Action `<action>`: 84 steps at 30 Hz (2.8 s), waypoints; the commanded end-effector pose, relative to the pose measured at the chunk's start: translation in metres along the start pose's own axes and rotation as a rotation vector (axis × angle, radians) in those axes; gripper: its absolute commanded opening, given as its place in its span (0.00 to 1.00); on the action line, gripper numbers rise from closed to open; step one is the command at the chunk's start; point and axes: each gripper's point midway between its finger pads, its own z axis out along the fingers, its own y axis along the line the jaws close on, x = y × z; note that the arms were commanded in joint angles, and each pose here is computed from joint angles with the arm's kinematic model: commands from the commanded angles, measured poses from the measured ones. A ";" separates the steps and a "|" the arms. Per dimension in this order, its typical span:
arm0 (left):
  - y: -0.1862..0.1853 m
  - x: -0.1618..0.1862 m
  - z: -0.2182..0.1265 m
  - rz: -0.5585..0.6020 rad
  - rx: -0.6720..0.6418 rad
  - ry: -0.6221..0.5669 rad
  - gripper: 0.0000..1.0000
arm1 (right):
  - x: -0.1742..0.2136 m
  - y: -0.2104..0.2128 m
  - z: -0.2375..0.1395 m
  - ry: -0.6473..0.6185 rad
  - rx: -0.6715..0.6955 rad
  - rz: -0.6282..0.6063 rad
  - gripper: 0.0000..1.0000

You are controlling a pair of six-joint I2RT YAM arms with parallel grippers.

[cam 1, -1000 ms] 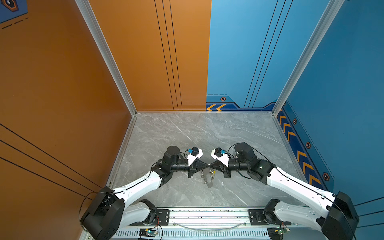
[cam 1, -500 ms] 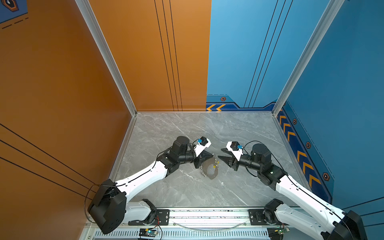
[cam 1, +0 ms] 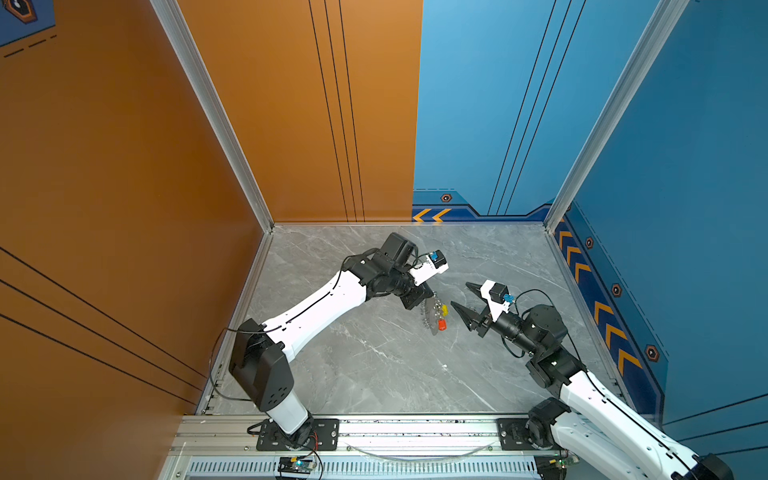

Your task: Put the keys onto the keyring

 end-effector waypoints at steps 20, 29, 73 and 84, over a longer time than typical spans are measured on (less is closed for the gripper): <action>-0.054 0.037 -0.029 0.288 0.054 0.259 0.00 | 0.034 0.069 0.015 0.113 -0.451 0.185 0.42; -0.069 0.036 -0.037 0.312 0.116 0.220 0.00 | 0.024 0.069 0.024 0.064 -0.466 0.225 0.35; -0.090 0.020 -0.058 0.417 0.110 0.054 0.00 | 0.027 0.103 0.028 0.112 -0.620 0.225 0.17; -0.087 0.018 -0.059 0.416 0.083 0.034 0.00 | 0.024 0.104 0.026 0.103 -0.621 0.224 0.11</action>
